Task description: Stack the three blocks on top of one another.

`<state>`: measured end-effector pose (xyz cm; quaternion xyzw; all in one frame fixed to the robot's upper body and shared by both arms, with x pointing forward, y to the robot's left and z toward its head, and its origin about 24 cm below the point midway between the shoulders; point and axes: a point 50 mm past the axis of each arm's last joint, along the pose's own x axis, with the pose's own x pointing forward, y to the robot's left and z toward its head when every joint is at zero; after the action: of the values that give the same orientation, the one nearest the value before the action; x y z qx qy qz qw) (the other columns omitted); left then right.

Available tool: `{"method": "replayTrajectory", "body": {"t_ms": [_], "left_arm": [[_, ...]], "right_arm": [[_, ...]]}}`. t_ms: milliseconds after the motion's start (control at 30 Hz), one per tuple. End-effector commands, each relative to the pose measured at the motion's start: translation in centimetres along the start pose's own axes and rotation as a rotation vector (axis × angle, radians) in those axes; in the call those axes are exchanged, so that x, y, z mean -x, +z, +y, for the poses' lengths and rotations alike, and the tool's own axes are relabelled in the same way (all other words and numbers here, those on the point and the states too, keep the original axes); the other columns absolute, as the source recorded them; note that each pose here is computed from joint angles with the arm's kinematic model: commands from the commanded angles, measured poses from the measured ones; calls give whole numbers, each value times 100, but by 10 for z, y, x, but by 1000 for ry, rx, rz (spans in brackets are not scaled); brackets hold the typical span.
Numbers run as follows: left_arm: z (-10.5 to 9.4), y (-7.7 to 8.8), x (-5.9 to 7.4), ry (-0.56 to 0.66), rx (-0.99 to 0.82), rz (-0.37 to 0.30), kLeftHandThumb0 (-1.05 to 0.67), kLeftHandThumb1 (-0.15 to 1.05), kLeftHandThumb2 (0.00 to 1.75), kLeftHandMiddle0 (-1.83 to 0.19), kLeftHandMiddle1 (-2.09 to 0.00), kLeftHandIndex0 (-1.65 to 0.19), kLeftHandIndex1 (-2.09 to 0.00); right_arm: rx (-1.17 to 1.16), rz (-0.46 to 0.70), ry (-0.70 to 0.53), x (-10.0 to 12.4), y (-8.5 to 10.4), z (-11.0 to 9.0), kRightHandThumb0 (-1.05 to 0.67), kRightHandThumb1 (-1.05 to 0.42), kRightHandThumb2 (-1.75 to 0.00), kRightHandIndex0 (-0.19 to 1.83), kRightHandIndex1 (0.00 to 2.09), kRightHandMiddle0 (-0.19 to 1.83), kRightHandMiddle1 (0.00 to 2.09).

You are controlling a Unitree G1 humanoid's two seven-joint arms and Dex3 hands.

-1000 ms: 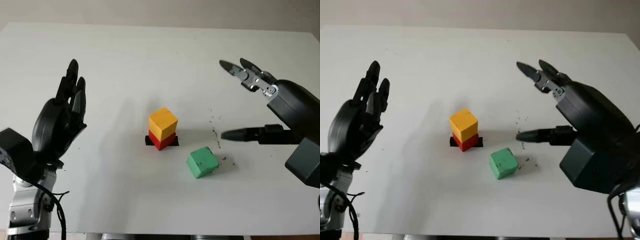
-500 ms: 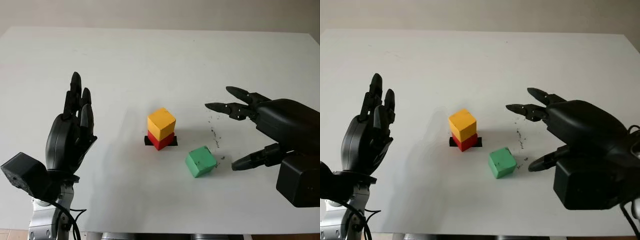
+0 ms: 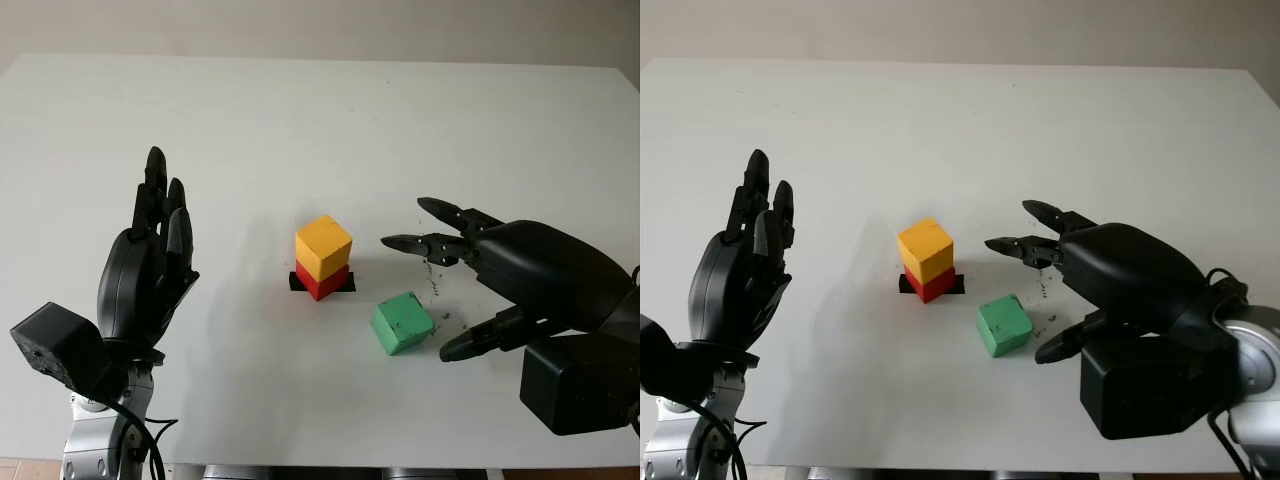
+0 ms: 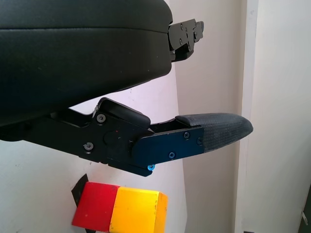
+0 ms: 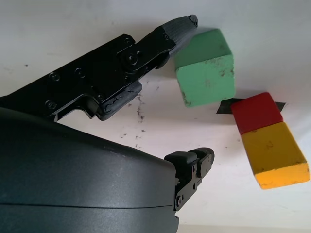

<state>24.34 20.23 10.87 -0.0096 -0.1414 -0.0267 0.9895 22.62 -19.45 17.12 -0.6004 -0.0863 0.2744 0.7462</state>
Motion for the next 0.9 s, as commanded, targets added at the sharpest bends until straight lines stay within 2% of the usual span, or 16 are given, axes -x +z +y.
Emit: {"method": "replayTrajectory", "body": {"t_ms": [0,333,867], "left_arm": [[-2,4,1,-8,-7,-13,-84,105,59,19,0,19,0],[-3,4,5,-4,-19,-1,-83,105,56,19,0,19,0],[-1,2,9,-8,-22,9,-82,105,53,19,-1,19,0]], "right_arm": [[-3,-11,3,0,1,5,-63,-76,-5,-2,6,39,8],[-29,-12,43,-4,-2,20,-58,-78,-6,-1,6,44,8],[-62,-11,-45,-11,-9,32,-48,-79,-6,11,9,69,16]]}}
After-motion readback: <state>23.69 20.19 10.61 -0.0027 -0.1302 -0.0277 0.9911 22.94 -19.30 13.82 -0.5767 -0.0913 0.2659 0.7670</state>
